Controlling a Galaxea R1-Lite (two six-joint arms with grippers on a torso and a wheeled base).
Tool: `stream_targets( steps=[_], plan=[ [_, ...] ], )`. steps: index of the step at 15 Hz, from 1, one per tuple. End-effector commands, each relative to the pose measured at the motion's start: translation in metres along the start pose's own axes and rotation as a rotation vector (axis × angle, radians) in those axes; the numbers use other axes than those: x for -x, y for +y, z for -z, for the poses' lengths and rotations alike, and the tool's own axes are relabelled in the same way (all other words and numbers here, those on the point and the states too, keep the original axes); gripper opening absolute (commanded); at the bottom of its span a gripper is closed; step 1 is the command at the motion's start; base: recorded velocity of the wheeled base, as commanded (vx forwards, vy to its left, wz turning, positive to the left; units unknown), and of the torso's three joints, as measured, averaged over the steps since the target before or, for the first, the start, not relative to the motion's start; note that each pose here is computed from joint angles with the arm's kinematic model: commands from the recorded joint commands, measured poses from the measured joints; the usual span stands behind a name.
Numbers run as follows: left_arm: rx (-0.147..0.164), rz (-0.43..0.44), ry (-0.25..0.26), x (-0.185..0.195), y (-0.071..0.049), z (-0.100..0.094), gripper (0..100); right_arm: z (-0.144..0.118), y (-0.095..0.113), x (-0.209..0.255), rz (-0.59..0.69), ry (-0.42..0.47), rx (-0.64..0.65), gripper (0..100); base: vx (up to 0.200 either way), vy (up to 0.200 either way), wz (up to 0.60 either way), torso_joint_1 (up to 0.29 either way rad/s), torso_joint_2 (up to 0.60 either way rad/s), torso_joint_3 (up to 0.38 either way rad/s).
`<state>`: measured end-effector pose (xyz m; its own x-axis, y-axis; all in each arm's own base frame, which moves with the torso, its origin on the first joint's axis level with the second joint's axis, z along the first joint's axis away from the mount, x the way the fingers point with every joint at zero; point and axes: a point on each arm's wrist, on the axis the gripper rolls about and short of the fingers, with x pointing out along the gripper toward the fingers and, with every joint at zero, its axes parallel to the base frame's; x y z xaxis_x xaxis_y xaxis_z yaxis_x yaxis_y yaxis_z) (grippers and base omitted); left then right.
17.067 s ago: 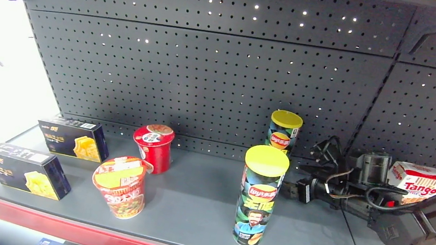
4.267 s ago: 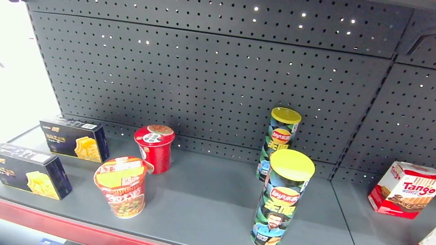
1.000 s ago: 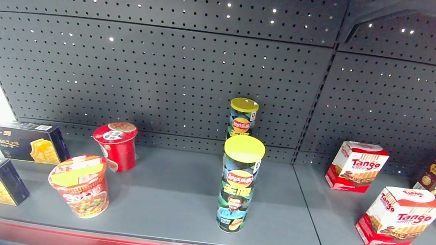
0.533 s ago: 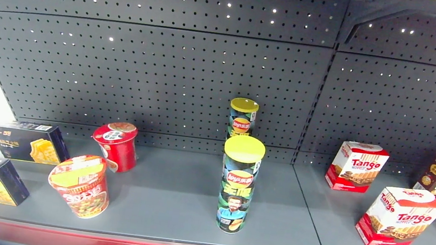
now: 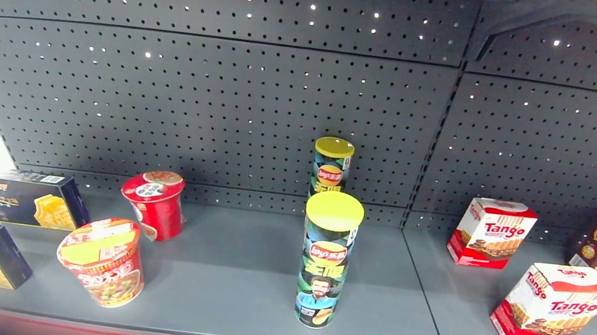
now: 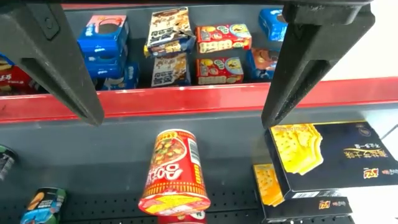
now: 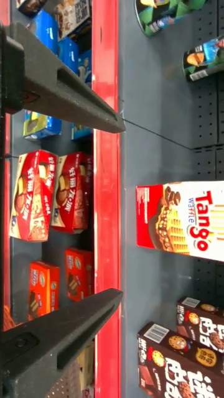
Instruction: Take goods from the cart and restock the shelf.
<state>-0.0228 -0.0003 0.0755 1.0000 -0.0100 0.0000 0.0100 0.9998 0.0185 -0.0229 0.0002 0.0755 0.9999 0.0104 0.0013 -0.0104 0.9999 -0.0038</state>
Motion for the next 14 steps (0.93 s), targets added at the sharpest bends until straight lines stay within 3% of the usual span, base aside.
stream_targets(
  steps=[1, 3, 14],
  plan=[
    [-0.001, 0.001, 0.0, 0.0, 0.0, 0.0, 100, 0.0, 0.0, -0.0001, 0.0, 0.001, 0.001, 100, 0.0, 0.0, 0.0, 0.0, 0.0, 0.0],
    [-0.006, 0.002, 0.0, 0.0, -0.0001, 0.0, 100, 0.0, 0.0, -0.0001, 0.0, 0.001, 0.001, 100, -0.2, 0.0, 0.0, -0.002, 0.0, 0.007],
    [0.002, -0.002, 0.0, 0.0, 0.0, 0.0, 100, 0.0, 0.0, -0.0001, 0.0, 0.001, 0.001, 100, 0.0, 0.0, 0.0, 0.0, 0.0, 0.0]
  ],
)
